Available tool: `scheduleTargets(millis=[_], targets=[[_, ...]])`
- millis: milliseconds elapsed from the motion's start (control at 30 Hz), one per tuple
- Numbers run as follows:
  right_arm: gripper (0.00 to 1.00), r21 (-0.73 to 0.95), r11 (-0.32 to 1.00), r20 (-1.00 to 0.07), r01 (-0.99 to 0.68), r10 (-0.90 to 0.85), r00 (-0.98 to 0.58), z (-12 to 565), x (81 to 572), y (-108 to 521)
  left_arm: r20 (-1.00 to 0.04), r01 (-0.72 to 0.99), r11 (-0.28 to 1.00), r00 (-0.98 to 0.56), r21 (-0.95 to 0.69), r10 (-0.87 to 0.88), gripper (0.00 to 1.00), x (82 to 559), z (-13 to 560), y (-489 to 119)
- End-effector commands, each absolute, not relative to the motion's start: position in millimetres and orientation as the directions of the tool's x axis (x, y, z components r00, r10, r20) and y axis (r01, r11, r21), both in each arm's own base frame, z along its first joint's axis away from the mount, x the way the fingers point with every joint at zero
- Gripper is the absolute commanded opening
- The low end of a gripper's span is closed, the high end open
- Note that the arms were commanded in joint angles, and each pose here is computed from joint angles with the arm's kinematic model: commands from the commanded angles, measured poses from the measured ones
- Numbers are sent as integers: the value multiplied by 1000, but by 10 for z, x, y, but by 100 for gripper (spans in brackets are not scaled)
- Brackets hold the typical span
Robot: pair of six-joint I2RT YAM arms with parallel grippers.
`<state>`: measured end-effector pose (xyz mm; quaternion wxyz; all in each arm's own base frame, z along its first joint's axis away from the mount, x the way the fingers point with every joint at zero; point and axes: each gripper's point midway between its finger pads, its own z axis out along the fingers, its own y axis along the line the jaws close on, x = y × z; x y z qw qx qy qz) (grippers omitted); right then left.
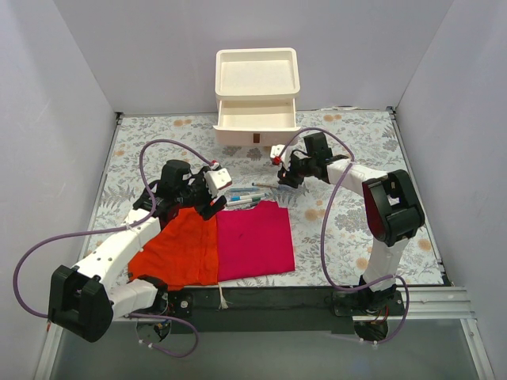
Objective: Sort the stationery into containers
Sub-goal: Pick up the pen from the center of the board.
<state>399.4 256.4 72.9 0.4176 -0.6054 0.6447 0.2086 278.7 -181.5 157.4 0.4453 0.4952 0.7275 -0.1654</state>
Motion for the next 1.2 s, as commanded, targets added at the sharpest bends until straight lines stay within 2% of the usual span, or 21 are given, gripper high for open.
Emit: scheduleTargets(millis=[0,367,567,667,700,867,967,1067,1167], targets=[[52,-230,79,-736,-970,-667,120,610,3894,2487,-833,856,468,-84,221,546,64,2829,1733,-1838],[49,-190,64,-664,-980,-743,80,420,3956,2441,-844,853,476,-85,213,530,64,2811,1743,-1848],[43,-162,51,-634,-985,-771,65,291,3889,2397,-844,853,476,-86,213,530,64,2793,1729,-1843],[37,-136,18,-616,-991,-785,71,202,3777,2375,-843,854,476,-87,212,530,64,2780,1717,-1838],[28,-114,8,-605,-993,-793,64,157,3715,2357,-843,853,477,-89,211,531,64,2781,1710,-1833],[1,-52,-32,-591,-998,-805,56,75,3496,2295,-843,853,478,-90,210,531,64,2774,1673,-1833],[1,-52,-35,-606,-998,-793,59,218,3392,2274,-842,848,483,-86,219,533,64,2782,1641,-1819],[1,-150,-31,-630,-988,-767,120,621,3454,2281,-843,832,498,-71,245,533,64,2820,1626,-1793],[1,-293,-14,-661,-956,-720,213,1304,3540,2325,-854,813,519,-56,262,518,64,2867,1646,-1787]])
